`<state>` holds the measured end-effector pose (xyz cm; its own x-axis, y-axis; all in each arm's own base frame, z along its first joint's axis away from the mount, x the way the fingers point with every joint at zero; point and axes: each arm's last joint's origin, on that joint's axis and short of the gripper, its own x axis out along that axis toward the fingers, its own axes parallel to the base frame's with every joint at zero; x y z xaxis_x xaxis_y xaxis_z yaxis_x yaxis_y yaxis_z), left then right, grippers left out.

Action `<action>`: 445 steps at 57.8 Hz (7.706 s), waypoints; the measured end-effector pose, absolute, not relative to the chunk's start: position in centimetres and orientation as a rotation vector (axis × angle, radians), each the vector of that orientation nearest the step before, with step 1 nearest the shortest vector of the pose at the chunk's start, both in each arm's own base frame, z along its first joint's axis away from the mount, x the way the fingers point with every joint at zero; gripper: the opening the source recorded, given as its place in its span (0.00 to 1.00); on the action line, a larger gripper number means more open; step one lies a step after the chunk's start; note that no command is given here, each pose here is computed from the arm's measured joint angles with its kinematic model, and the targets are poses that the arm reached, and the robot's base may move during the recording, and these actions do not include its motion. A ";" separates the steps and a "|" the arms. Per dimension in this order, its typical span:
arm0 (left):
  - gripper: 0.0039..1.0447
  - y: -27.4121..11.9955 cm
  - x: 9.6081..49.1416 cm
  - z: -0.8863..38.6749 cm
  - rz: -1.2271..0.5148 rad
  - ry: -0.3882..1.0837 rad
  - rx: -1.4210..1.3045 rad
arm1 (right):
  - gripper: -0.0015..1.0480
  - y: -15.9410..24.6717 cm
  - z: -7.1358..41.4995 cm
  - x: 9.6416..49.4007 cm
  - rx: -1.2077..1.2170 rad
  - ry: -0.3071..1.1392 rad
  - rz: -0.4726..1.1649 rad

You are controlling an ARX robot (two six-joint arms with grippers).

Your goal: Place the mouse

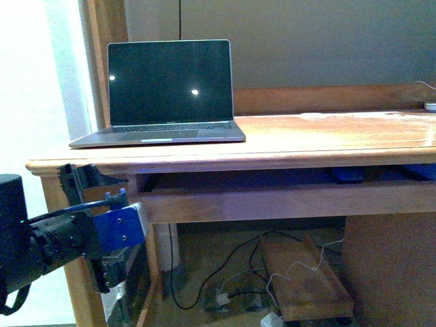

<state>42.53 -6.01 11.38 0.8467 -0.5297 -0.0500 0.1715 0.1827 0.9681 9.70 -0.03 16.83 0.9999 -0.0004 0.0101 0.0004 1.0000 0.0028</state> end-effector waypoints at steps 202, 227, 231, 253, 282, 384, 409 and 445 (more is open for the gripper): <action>0.02 0.0 10.9 16.8 -0.005 -0.007 -0.011 | 0.93 5.4 23.8 35.2 -0.277 0.503 -0.011; 0.02 0.0 9.8 16.5 -0.005 -0.002 -0.010 | 0.93 3.5 22.1 36.8 -0.239 0.601 -0.051; 0.02 0.0 9.8 16.5 -0.005 -0.002 -0.010 | 0.85 3.4 22.0 36.9 -0.224 0.601 -0.047; 0.02 0.0 9.8 16.5 -0.005 -0.002 -0.010 | 0.54 1.7 24.0 34.6 -0.172 0.528 0.022; 0.18 0.0 9.8 16.5 -0.005 -0.002 -0.010 | 0.54 7.8 36.7 36.0 -0.220 0.239 0.041; 0.93 0.0 9.8 16.5 -0.005 -0.002 -0.008 | 0.93 -4.7 22.1 21.9 -0.084 0.266 0.391; 0.93 0.0 9.8 16.5 -0.005 -0.002 -0.008 | 0.93 1.2 17.2 22.9 -0.204 0.317 0.443; 0.93 0.0 9.8 16.5 -0.005 -0.002 -0.008 | 0.93 12.6 17.3 35.6 -0.222 0.318 0.257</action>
